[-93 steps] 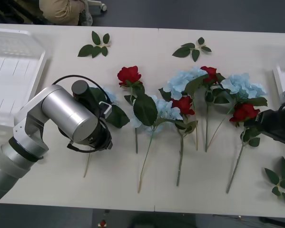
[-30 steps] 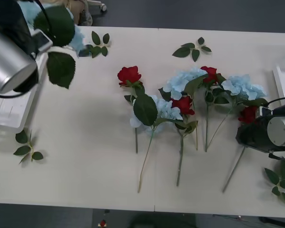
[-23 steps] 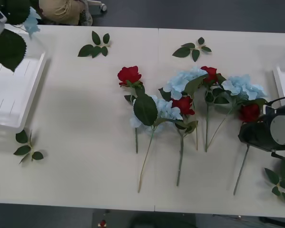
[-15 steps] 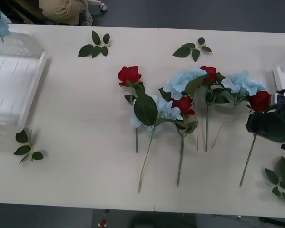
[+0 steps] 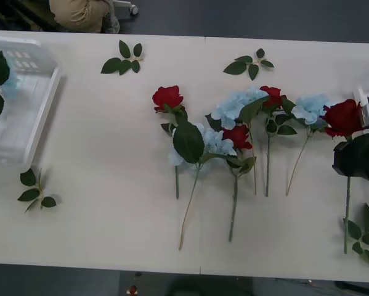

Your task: Put the red flowers into the right box and the blue flowers into the left box

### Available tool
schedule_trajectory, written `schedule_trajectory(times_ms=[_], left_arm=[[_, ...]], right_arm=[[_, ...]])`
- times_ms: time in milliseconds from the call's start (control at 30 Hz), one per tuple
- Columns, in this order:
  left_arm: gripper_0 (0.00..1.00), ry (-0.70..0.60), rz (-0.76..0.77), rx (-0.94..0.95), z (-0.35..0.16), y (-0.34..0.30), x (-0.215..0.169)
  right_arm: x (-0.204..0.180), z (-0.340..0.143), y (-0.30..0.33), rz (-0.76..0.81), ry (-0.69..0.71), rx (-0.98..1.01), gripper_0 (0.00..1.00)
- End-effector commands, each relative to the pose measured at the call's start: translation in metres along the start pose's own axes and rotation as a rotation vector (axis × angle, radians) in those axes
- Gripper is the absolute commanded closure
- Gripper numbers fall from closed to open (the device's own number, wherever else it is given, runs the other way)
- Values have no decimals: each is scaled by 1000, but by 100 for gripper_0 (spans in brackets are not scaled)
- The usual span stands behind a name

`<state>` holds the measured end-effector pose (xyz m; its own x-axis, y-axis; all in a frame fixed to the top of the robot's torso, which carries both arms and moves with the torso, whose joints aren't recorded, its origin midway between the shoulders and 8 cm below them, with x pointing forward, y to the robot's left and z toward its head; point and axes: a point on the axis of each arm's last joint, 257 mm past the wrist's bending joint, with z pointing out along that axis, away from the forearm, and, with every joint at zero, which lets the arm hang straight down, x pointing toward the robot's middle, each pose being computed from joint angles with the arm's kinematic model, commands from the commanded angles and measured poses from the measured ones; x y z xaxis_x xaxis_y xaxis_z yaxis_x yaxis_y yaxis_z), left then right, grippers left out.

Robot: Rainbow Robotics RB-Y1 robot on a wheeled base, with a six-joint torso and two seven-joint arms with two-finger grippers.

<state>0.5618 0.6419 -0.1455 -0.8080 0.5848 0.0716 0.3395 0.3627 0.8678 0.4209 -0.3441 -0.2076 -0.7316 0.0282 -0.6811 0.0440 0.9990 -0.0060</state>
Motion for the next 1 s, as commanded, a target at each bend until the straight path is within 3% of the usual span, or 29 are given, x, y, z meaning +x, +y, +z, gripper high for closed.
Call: schedule_trajectory(times_ms=[33,200,367,633,833,1000], left_arm=[[20,-18,-39,-34,-8,29,-2],[14,-32,-58,-17,-9,27,-6],[9,-99,-110,122,-27,-2,-33],[8,-335,-141,539,-129,-73,-114],[8,-586,-191,761,-225,-94,-184],[9,-705,-212,866,-268,-126,-232]], right_arm=[[-53,-26,-19,-21,-123,53,100],[-77,-30,-47,-37,-141,126,100],[-115,-19,-78,-22,-168,160,100],[-167,0,-140,33,-189,215,100],[-187,9,-193,-23,-169,282,100],[-194,14,-236,-119,-150,370,100]])
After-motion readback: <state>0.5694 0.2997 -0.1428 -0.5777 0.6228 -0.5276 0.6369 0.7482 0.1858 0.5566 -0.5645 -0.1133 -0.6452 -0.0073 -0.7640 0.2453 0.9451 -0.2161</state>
